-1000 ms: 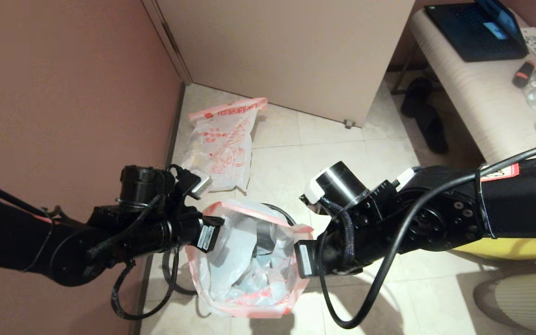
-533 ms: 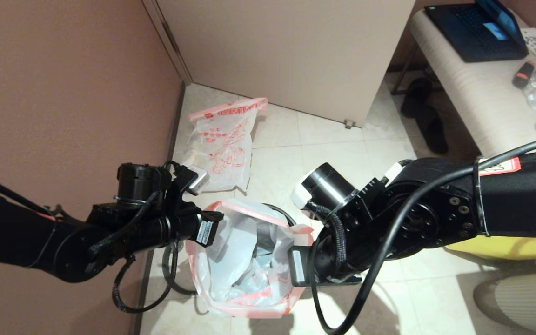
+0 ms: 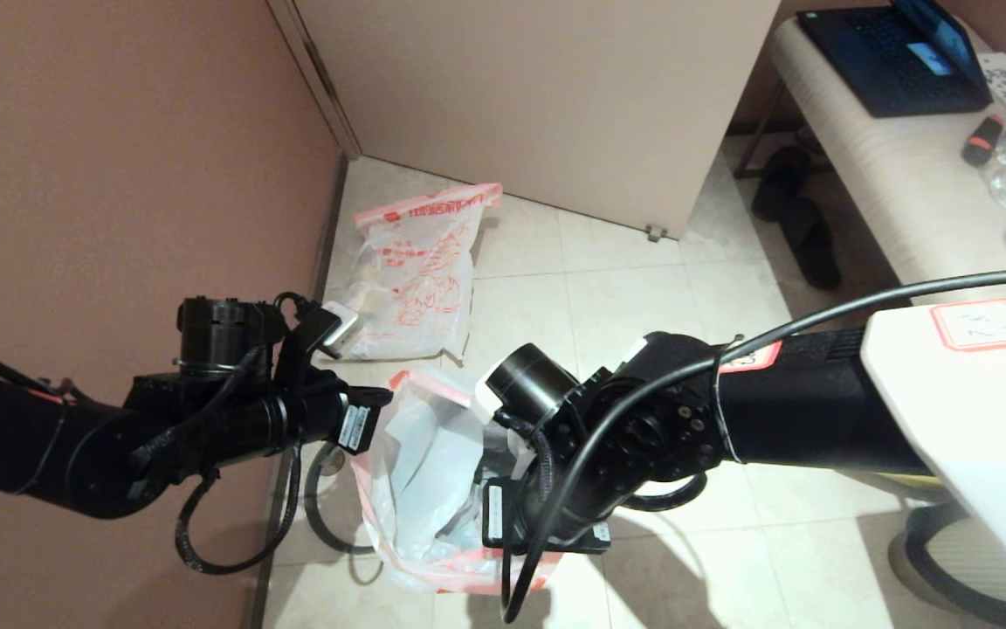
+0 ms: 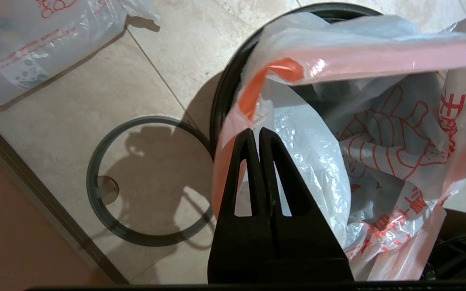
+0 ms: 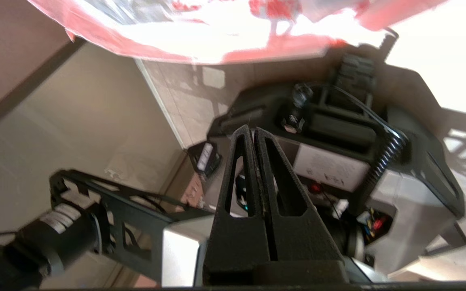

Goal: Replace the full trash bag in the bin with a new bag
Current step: Put the new garbage bag on the trash can

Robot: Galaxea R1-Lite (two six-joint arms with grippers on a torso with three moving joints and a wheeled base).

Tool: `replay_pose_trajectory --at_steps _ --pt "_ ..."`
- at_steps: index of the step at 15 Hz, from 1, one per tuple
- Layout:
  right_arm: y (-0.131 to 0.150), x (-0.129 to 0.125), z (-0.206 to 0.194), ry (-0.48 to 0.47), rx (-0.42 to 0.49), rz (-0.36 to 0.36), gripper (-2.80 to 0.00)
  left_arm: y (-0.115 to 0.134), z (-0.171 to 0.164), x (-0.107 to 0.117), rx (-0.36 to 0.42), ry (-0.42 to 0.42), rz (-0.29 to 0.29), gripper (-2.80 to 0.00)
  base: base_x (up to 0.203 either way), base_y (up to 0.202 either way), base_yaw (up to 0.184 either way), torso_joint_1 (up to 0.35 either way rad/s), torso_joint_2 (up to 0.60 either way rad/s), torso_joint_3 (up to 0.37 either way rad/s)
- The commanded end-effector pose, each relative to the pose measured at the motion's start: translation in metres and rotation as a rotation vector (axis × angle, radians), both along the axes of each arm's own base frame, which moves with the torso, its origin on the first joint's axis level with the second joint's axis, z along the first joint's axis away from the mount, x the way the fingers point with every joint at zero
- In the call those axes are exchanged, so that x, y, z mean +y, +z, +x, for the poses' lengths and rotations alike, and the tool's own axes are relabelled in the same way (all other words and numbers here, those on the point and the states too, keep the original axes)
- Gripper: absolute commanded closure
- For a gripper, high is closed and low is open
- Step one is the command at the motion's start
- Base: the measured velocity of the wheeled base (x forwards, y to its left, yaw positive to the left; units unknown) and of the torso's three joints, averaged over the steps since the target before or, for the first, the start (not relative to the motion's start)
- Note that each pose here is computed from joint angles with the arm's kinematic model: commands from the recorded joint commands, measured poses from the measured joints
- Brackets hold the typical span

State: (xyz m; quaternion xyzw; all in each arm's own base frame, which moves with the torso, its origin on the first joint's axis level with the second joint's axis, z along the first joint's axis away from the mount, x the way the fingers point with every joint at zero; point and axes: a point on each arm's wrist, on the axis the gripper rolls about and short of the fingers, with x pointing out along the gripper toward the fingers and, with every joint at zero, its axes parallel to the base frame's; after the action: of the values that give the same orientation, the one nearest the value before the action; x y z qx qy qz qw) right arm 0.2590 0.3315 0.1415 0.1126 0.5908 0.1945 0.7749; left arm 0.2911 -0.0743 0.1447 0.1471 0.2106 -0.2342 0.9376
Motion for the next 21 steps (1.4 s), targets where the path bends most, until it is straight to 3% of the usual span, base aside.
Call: replay_pose_trajectory --at_steps 1,3,5,8,12,13,14,17,21 --pt "-0.002 0.006 0.0 0.009 0.0 0.01 0.0 0.006 0.002 0.014 -0.043 -0.098 -0.107 0.0 0.0 0.0 0.0 0.0 0.0 0.0" --pt "-0.008 0.003 -0.002 0.016 0.004 0.021 0.0 0.03 -0.007 0.02 -0.093 -0.126 -0.257 0.0 0.0 0.0 0.0 0.0 0.0 0.0" --pt "-0.026 0.01 0.003 0.011 0.015 0.002 0.0 0.053 -0.012 0.019 -0.136 -0.112 -0.344 0.0 0.0 0.0 0.0 0.0 0.0 0.0" --pt "-0.037 0.018 0.009 0.005 0.009 -0.008 0.0 0.071 -0.025 0.017 -0.175 -0.126 -0.384 0.0 0.0 0.0 0.0 0.0 0.0 0.0" --pt "-0.06 0.026 0.003 -0.033 0.037 -0.083 0.0 0.085 -0.037 0.014 -0.221 -0.132 -0.401 0.0 0.0 0.0 0.0 0.0 0.0 0.0" --pt "-0.07 0.028 0.004 -0.051 0.038 -0.11 -2.43 0.089 -0.04 0.012 -0.236 -0.122 -0.402 0.0 0.0 0.0 0.0 0.0 0.0 0.0" --pt "-0.081 0.031 0.004 -0.055 0.042 -0.131 -2.8 0.092 -0.043 0.01 -0.247 -0.113 -0.407 0.0 0.0 0.0 0.0 0.0 0.0 0.0" --pt "-0.104 0.044 0.009 -0.072 0.009 -0.169 -2.8 0.096 -0.047 0.008 -0.265 -0.105 -0.407 0.0 0.0 0.0 0.0 0.0 0.0 0.0" --pt "-0.115 0.057 0.027 -0.157 -0.057 -0.145 -2.8 0.097 -0.048 0.008 -0.269 -0.102 -0.404 0.0 0.0 0.0 0.0 0.0 0.0 0.0"
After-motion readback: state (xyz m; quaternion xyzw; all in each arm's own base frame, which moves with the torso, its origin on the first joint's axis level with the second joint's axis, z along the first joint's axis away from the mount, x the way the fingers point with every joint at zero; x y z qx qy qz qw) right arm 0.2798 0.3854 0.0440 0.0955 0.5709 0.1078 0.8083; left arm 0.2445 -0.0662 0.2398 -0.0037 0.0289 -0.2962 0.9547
